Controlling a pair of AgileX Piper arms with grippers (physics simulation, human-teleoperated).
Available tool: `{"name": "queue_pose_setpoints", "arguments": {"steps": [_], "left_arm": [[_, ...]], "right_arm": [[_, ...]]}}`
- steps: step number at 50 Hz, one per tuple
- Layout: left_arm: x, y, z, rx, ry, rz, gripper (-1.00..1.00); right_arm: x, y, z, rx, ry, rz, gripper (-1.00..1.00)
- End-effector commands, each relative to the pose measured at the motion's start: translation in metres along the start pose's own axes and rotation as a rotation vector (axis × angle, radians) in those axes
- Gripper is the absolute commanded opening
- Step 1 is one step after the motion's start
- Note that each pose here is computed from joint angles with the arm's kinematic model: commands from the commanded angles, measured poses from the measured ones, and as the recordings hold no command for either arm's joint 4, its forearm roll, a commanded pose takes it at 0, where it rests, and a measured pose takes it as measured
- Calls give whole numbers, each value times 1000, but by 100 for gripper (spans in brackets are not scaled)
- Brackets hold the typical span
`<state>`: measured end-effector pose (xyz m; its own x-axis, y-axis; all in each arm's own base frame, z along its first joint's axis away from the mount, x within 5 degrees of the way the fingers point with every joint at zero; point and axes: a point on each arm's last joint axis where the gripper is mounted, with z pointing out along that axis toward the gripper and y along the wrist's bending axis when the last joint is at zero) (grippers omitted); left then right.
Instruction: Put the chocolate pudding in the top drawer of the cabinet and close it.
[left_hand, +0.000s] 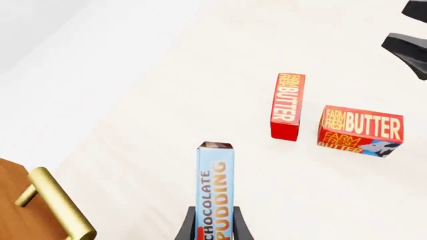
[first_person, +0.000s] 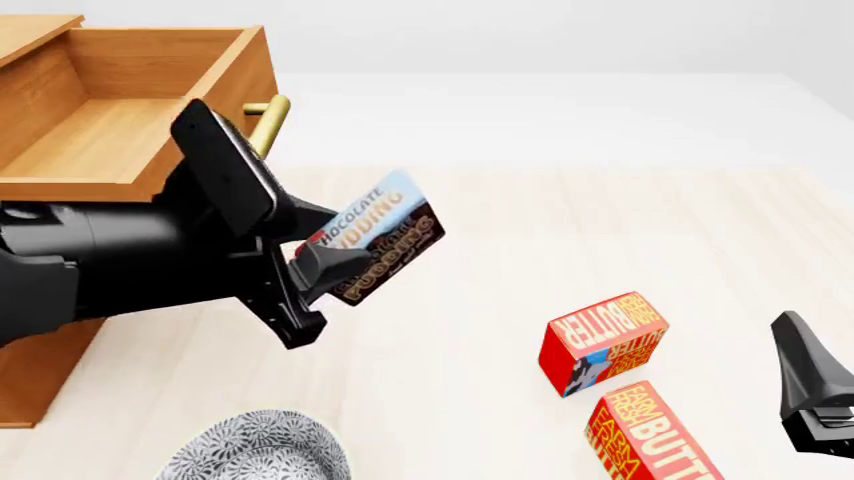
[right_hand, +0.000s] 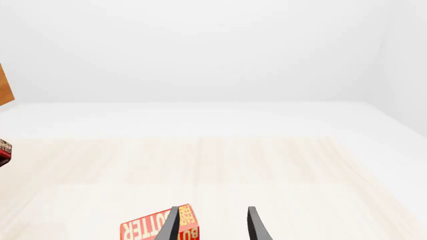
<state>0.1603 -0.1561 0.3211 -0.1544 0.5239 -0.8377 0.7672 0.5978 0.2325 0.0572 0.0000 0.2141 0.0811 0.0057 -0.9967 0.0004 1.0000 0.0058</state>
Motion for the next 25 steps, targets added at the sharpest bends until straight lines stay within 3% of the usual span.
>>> {"name": "queue_pose_setpoints", "arguments": {"steps": [1,8,25], "left_arm": [[-12,6,-17,-19,-33,61,-100],[-12,7,-18,-25,-31,83,-100],[-32,17,-46,-65,-73,173,-100]], "right_arm": [[0,0,0,0,0,0,100],[0,0,0,0,0,0,100],[0,0,0,0,0,0,100]]}}
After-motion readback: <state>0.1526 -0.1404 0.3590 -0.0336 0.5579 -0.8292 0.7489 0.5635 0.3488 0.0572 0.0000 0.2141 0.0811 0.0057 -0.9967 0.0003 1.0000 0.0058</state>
